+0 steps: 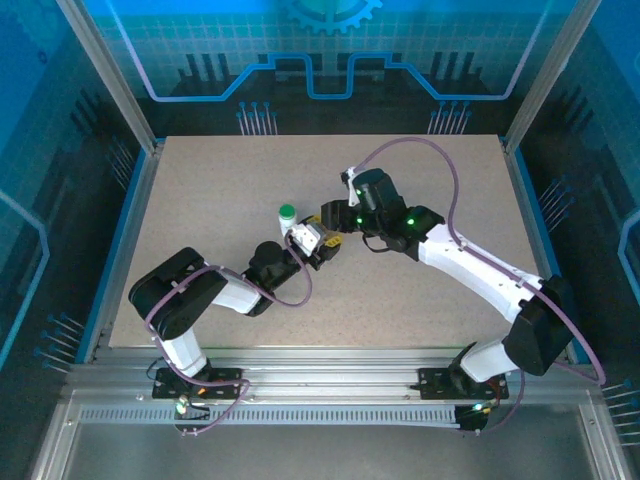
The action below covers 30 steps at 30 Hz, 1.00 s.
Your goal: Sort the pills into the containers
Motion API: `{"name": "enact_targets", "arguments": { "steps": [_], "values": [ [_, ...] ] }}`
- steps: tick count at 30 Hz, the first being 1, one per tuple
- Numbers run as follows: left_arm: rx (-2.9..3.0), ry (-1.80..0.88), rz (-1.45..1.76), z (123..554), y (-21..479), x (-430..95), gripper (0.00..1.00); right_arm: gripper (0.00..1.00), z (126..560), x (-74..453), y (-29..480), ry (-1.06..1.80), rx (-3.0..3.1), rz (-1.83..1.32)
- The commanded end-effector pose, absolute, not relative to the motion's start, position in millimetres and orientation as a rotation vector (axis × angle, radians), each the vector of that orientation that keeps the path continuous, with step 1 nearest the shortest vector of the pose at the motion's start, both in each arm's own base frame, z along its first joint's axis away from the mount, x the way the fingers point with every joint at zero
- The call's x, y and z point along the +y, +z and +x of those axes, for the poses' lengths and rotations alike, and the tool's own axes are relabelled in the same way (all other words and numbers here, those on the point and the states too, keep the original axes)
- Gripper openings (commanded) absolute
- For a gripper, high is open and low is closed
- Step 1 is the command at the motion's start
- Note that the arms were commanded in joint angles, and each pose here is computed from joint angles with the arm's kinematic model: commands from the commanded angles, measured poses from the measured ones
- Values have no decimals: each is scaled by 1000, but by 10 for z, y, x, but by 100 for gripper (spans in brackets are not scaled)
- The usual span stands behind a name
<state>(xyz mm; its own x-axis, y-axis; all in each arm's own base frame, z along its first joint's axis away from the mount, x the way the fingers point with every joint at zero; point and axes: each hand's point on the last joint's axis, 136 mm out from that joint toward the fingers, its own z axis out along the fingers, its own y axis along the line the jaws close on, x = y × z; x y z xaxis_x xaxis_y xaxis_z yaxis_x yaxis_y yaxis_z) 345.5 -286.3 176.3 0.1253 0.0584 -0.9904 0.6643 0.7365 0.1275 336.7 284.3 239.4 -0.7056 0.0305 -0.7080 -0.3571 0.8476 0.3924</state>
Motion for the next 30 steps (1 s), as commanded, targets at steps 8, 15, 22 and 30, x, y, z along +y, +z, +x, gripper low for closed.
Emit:
{"name": "enact_targets", "arguments": {
  "steps": [8, 15, 22, 30],
  "values": [
    [1328, -469, 623, 3494, 1975, -2893, 0, 20, 3333, 2784, 2303, 597, 2273, -303],
    [1259, -622, 784, 3192, 1986, -3050, 0, 0, 3252, 2759, 2477, 802, 2080, -691],
    [1164, -911, 988, 2686, 2021, -3195, 0, 0, 2597, 2742, 2823, 840, 1604, -1366],
    [1165, -1019, 1045, 2535, 1957, -3233, 0, 0, 2391, 2687, 3126, 784, 1424, -1607]
  ]
}}
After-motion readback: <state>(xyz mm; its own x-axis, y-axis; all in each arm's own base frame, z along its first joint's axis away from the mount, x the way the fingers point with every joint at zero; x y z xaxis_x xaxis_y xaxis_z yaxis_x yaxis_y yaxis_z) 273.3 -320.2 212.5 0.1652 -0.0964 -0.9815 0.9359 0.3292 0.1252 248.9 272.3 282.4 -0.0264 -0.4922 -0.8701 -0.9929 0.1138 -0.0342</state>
